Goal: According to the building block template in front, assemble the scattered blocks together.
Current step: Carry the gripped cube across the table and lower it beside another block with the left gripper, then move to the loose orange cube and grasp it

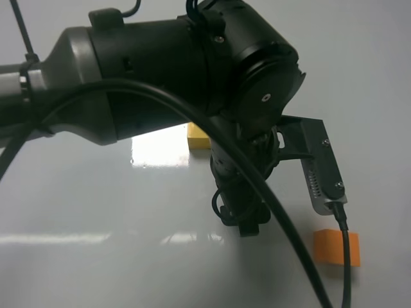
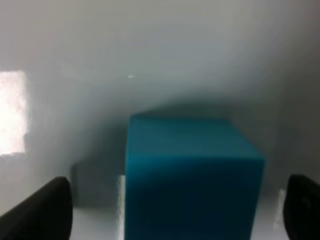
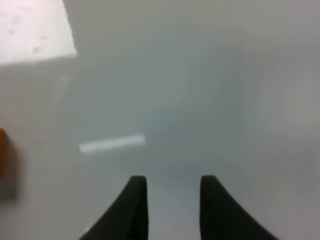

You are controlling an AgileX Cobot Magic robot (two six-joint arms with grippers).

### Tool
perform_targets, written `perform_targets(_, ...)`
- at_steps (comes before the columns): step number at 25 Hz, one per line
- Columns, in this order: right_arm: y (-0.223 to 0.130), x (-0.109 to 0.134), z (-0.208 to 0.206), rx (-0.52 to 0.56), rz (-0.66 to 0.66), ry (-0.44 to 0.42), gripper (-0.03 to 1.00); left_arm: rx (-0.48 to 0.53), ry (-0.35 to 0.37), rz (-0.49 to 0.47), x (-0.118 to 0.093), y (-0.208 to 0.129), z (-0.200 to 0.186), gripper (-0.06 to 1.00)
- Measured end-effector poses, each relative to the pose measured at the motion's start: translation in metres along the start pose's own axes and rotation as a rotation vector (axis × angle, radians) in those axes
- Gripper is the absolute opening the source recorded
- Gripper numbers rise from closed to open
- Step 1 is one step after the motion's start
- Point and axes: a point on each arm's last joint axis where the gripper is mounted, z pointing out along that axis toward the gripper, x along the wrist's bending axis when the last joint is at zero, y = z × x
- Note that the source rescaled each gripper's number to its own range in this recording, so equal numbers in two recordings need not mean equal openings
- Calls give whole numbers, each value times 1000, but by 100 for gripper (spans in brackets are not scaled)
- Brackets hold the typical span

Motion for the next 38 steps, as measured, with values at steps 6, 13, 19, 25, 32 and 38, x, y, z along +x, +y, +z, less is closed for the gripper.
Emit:
perform_targets(6, 0, 0, 0, 0, 0, 0, 0, -243, 65, -29, 3, 16, -87, 99)
perform_targets(13, 0, 0, 0, 0, 0, 0, 0, -247, 258, -424, 84, -50, -122, 97)
perform_targets(19, 0, 0, 0, 0, 0, 0, 0, -206, 386, -925, 156, -163, -148, 91)
perform_targets(25, 0, 0, 0, 0, 0, 0, 0, -194, 592, -1225, 160, -269, -218, 90)
perform_targets(32, 0, 0, 0, 0, 0, 0, 0, -33, 630, -1410, 73, -339, -234, 87)
perform_targets(38, 0, 0, 0, 0, 0, 0, 0, -121, 535, -1457, -32, -346, -223, 85)
